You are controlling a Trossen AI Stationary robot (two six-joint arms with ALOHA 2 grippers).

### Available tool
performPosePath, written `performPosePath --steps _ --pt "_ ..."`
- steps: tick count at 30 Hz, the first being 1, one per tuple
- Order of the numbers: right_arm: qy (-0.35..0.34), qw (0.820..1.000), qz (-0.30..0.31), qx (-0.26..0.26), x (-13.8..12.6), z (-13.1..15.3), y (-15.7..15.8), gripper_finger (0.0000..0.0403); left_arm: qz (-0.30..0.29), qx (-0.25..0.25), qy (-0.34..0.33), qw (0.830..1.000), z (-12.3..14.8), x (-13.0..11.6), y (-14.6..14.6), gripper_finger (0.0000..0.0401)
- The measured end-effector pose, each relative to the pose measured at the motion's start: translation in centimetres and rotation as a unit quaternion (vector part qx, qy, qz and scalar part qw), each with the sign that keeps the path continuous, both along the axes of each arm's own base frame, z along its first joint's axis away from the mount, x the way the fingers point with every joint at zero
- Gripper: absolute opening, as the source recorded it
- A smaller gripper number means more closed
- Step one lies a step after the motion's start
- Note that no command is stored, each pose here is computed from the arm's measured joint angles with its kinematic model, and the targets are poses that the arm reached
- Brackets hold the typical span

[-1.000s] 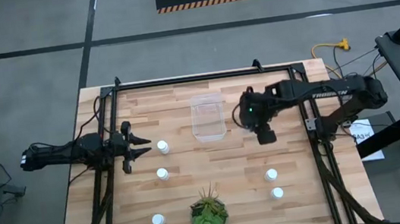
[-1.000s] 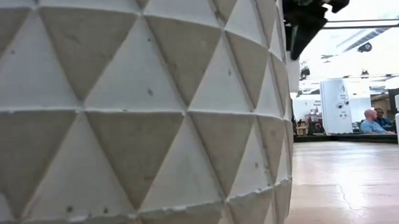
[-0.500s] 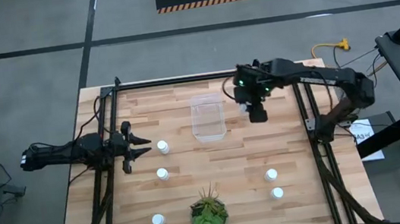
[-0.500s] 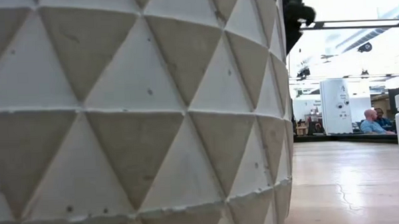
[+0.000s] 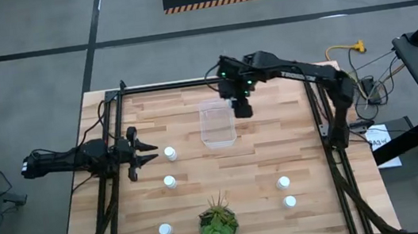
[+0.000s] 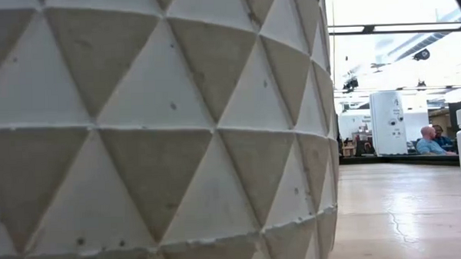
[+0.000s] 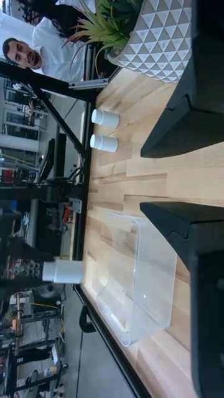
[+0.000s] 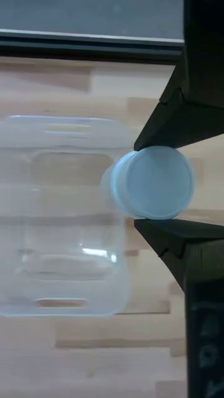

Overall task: Pick and place pill bottles into a basket
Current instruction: Put the white pill bottle into the transparent bin

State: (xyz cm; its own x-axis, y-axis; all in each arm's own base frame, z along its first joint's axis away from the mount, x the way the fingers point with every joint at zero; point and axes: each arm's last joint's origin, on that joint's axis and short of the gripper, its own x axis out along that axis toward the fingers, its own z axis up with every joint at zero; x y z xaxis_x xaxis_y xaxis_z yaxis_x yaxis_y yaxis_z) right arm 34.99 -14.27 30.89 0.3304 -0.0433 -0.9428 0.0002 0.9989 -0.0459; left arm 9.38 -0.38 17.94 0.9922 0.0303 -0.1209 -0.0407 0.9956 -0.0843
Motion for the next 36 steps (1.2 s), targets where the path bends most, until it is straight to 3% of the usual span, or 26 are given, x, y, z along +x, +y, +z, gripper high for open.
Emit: performPosePath --steps 12,26,36 --pt "0.044 0.999 0.02 0.012 4.5 -3.0 -2.2 0.0148 0.0 0.0 0.0 1.0 0.0 0.0 0.0 0.0107" --pt "0.033 0.999 0.007 0.029 4.2 -3.8 -4.3 0.0148 0.0 0.0 0.0 1.0 0.0 0.0 0.0 0.0107" --pt "0.038 0.999 0.019 0.028 4.3 -6.0 -4.6 0.0148 0.0 0.0 0.0 1.0 0.0 0.0 0.0 0.0107"
